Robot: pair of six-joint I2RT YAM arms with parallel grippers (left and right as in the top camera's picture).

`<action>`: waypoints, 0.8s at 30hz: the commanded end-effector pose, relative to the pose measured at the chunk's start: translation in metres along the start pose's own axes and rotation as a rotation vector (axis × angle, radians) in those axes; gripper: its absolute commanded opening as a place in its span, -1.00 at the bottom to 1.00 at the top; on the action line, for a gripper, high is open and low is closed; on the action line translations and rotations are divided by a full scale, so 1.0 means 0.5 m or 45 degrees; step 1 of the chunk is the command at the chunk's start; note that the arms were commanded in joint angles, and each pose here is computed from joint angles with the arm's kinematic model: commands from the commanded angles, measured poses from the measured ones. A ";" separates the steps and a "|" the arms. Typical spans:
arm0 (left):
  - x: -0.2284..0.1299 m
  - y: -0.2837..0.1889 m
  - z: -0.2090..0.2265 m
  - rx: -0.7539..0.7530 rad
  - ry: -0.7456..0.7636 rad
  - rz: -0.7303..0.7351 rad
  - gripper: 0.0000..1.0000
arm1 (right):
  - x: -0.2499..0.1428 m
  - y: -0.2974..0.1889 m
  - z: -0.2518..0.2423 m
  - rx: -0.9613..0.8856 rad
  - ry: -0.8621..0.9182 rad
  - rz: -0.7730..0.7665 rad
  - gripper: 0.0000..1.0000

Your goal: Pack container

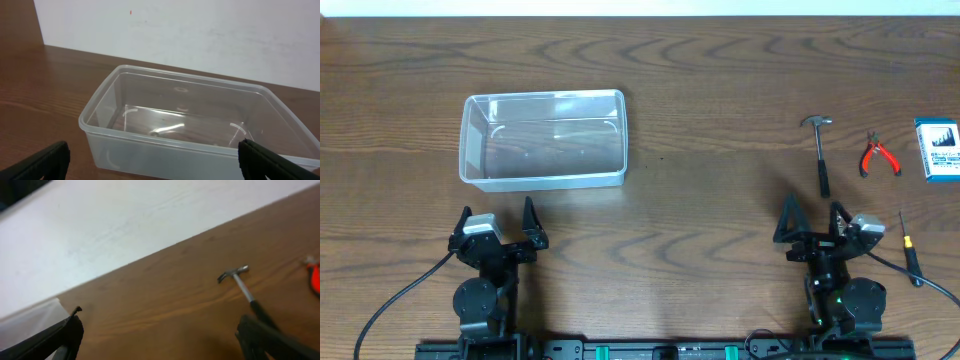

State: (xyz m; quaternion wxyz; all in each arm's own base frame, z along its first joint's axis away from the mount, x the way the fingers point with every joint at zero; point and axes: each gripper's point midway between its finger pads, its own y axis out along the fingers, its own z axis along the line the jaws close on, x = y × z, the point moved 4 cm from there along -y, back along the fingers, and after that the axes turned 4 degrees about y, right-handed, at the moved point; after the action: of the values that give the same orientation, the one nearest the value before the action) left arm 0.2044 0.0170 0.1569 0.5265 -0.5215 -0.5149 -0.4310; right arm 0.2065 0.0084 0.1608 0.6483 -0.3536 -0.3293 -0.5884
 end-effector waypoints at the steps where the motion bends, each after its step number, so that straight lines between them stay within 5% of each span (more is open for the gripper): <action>1: -0.028 0.001 0.009 0.033 0.007 0.061 0.96 | -0.001 0.000 -0.001 0.003 0.148 0.005 0.99; 13: -0.028 0.001 0.009 0.033 0.007 0.060 0.96 | 0.034 -0.002 0.018 0.068 0.236 -0.102 0.98; 24: -0.028 0.001 0.009 0.033 0.007 0.061 0.96 | 0.003 -0.004 0.041 0.175 0.072 0.040 0.98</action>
State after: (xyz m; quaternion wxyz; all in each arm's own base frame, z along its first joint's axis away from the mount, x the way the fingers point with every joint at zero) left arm 0.2044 0.0170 0.1569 0.5266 -0.5215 -0.5148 -0.4309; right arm 0.2051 0.0245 0.1728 0.6985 -0.2737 -0.3190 -0.5791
